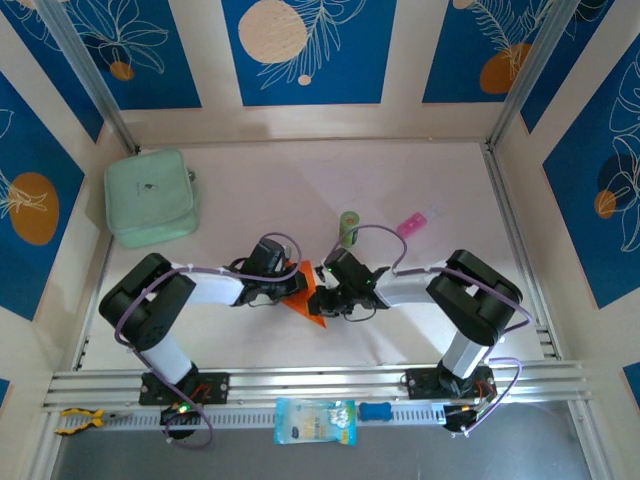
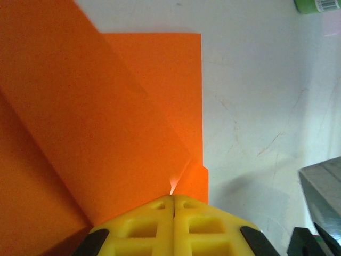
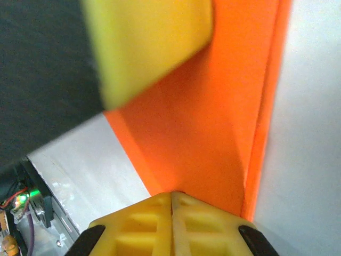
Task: Fold a paper plane with a square sheet of paper (pick it up from the middle)
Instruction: Fourth fold the wing at the center of the table.
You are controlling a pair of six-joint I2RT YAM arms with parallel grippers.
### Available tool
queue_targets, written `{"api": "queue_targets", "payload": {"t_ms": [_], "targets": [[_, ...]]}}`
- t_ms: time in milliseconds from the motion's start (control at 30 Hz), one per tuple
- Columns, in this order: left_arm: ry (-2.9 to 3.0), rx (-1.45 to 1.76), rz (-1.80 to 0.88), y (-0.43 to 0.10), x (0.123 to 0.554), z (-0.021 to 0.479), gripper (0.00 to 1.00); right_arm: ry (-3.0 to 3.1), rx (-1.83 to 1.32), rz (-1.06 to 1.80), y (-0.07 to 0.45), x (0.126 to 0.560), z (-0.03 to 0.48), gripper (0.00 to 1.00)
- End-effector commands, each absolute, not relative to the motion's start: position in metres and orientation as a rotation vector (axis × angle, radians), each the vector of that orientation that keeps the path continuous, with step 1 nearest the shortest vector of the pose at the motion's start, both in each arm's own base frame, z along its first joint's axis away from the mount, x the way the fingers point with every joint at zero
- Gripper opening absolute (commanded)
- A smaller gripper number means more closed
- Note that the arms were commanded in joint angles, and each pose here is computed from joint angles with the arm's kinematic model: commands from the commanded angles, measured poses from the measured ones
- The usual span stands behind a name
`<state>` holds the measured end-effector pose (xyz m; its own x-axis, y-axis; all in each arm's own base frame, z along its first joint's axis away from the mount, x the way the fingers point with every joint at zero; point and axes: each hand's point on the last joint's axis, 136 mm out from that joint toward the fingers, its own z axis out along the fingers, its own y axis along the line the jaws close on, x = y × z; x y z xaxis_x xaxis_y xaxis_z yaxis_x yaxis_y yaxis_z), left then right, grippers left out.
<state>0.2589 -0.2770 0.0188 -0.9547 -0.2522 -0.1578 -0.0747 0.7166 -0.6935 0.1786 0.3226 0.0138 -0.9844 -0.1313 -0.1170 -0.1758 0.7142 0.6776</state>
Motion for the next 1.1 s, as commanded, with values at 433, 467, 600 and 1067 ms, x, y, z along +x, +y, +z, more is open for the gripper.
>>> {"api": "queue_targets", "payload": {"t_ms": [433,467,600,1067], "targets": [[2.761,-0.309,-0.932,-0.256,0.246,-0.004,0.06,2.963,-0.207,1.092,0.289,0.132,-0.003,0.08],[2.761,-0.308,-0.929,-0.256,0.246,-0.004,0.06,2.968,-0.206,1.083,0.286,0.130,-0.004,0.08],[2.762,-0.311,-0.924,-0.255,0.245,-0.004,0.06,2.998,-0.218,1.026,0.275,0.118,-0.008,0.08],[2.762,-0.303,-0.933,-0.257,0.246,-0.004,0.06,2.952,-0.230,0.974,0.259,0.114,0.009,0.08]]}}
